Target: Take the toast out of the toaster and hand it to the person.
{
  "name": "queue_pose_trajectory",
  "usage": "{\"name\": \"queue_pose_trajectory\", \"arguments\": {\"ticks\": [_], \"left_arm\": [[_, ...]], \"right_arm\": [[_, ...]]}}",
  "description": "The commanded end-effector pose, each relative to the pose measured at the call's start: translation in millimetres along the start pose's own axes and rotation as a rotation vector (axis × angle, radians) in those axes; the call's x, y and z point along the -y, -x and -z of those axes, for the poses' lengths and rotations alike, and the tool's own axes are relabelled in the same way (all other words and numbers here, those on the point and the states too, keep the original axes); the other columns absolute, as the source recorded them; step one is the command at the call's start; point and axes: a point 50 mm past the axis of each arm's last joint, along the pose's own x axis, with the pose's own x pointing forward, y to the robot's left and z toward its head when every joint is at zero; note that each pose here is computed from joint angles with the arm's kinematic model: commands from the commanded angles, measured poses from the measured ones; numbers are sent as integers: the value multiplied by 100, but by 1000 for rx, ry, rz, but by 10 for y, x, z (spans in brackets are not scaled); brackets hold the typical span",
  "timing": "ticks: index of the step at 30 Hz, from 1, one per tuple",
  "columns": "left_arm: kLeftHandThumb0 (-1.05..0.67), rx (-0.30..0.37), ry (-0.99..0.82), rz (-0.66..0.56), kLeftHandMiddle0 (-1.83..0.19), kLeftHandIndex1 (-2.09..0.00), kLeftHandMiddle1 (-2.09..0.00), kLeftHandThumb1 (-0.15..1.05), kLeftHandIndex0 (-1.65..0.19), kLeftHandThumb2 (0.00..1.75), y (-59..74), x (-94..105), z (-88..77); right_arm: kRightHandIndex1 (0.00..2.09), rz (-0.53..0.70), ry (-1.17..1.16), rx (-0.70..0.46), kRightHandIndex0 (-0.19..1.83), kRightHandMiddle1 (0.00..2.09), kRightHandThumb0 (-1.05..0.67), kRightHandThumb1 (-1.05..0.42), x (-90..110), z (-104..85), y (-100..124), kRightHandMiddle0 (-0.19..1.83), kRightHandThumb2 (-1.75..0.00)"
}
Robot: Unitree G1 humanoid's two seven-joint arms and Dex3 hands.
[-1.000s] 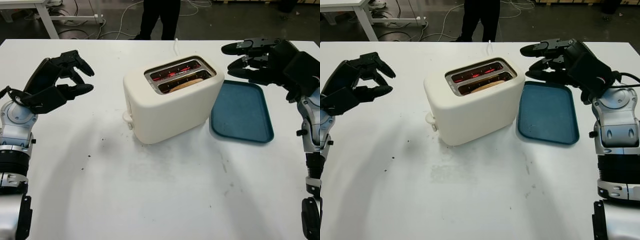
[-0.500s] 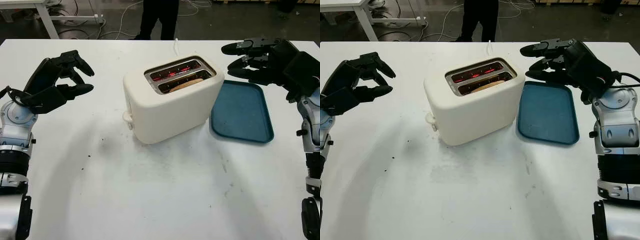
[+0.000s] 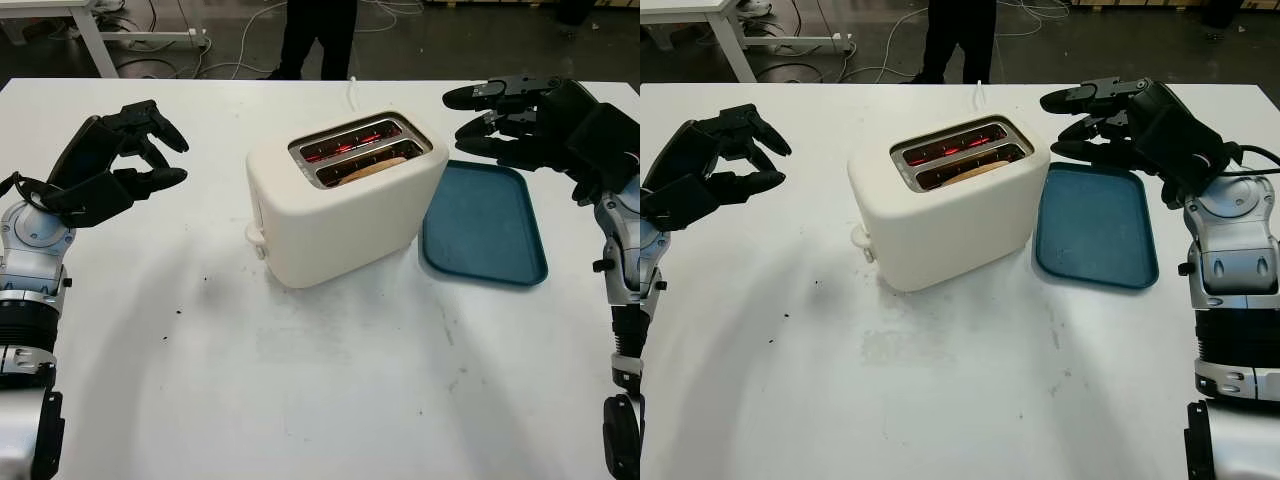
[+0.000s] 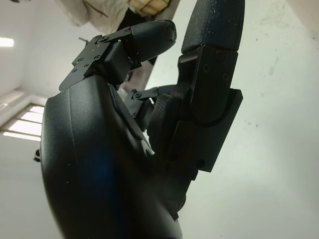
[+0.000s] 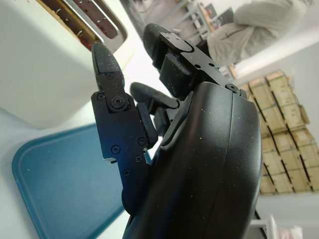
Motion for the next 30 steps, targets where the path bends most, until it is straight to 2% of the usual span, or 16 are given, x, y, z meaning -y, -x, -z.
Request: {"name": "queue_pose_trajectory", "arguments": {"ticks": [1, 30], "left_arm": [[-105, 13, -9, -4, -62, -135, -136, 92, -45, 27, -19, -22, -27], [-105, 5, -7, -8, -63, -135, -136, 92, -45, 26, -4, -24, -17]], "right_arm": [[96, 3, 7, 24, 41, 6, -33, -86, 11, -58, -19, 77, 0], [98, 8, -15, 18, 39, 7, -34, -85, 4, -50, -12, 76, 0]]}}
